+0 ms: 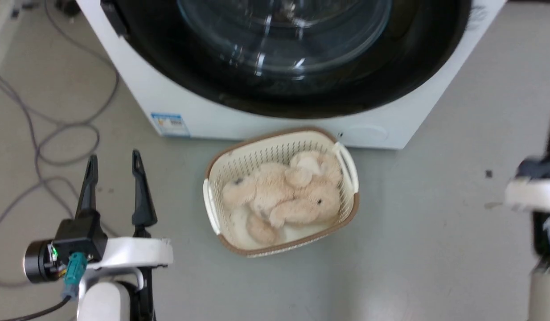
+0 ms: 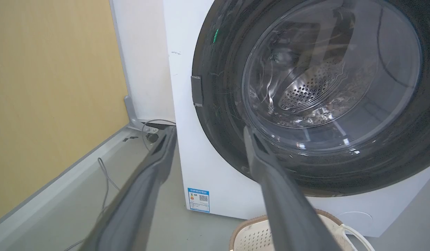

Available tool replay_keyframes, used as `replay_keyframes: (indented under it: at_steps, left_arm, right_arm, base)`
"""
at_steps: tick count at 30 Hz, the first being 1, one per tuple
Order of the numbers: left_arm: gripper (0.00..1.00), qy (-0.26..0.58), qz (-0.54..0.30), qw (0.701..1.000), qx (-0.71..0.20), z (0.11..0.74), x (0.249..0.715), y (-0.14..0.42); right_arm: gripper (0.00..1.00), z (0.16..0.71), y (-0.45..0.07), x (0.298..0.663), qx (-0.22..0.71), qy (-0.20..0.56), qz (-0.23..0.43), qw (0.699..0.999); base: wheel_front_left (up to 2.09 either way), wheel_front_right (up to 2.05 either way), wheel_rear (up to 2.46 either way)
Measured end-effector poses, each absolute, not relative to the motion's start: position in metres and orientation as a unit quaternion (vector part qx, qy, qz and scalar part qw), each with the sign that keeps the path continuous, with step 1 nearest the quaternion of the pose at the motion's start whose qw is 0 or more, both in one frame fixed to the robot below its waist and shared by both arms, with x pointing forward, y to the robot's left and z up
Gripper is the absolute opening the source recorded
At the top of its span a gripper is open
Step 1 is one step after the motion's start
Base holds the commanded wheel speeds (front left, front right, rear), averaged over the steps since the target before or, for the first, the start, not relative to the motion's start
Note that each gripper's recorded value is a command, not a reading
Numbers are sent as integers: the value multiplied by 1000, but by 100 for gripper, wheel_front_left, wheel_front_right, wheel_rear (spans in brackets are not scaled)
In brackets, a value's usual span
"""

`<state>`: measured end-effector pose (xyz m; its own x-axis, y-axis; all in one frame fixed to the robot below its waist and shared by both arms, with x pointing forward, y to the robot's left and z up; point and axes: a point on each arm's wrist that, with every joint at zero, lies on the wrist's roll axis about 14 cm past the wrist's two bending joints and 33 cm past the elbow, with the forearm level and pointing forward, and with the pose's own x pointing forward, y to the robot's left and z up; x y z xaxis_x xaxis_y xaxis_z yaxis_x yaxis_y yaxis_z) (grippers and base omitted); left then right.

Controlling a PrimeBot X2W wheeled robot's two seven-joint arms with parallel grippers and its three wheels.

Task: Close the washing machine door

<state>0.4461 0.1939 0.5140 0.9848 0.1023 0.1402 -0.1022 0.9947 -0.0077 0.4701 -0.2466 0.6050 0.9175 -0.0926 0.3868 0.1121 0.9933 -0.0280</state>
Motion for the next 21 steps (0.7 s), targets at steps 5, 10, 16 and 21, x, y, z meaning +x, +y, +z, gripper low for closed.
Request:
replay_keyframes:
  at_steps: [5, 10, 16, 21]
  left_arm:
    - [100, -69, 45, 997, -2, 517, 432, 189]
    - [100, -71, 27, 997, -3, 522, 418, 178]
    - [100, -73, 15, 997, 5, 525, 406, 169]
    - [100, -75, 3, 997, 5, 528, 399, 162]
  right_arm:
    - [100, 588, -240, 435, -11, -168, -47, 985]
    - [100, 582, -243, 407, -1, -155, -52, 986]
    - [100, 580, -235, 382, -4, -149, -42, 988]
    - [100, 576, -230, 364, 2, -145, -36, 989]
  base:
    - [0, 0, 0]
    - [0, 0, 0]
    - [0, 0, 0]
    - [0, 0, 0]
